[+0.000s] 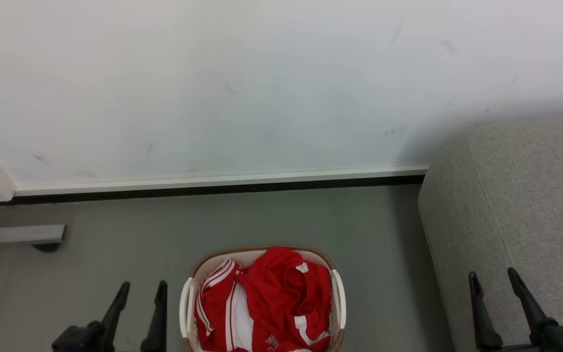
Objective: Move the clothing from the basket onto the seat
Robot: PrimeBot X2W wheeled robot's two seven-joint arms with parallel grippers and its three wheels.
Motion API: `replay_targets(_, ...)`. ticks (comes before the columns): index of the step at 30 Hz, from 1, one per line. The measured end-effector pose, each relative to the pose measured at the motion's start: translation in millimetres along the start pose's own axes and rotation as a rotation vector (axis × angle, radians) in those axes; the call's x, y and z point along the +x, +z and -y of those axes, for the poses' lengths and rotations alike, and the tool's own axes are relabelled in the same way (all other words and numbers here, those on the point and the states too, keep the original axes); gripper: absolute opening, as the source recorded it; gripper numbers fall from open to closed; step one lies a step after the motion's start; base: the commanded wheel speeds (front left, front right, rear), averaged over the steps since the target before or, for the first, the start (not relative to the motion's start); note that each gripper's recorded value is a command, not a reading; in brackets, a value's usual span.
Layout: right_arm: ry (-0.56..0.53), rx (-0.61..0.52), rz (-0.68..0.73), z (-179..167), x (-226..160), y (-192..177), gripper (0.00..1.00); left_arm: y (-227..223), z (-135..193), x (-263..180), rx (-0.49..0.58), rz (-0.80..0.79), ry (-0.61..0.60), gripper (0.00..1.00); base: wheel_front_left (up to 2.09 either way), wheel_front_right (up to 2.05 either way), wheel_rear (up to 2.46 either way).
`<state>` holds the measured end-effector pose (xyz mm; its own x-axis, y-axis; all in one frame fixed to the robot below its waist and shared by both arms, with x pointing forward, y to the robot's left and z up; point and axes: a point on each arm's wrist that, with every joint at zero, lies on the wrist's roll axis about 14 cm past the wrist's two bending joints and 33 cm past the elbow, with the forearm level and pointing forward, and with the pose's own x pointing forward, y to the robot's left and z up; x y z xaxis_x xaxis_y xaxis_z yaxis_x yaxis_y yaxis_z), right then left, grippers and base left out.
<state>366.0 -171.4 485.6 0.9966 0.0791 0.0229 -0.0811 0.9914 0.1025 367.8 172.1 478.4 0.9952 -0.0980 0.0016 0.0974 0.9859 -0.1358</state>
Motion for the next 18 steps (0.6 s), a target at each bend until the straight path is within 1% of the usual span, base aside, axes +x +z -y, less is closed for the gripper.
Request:
replay_targets(7, 0.008, -0.003, 0.014, 0, 26, 2, 1.0, -13, 12, 35, 0.002, -0.034, -0.07, 1.0, 0.0, 0.0, 0.0)
replay_targets(13, 0.008, -0.007, 0.037, 4, 56, 4, 1.0, -44, 37, 79, 0.012, -0.109, -0.191, 1.0, 0.0, 0.0, 0.0)
replay_targets(18, 0.003, -0.009, 0.03, 11, 76, -6, 1.0, -79, 52, 119, 0.016, -0.173, -0.269, 1.0, 0.0, 0.0, 0.0)
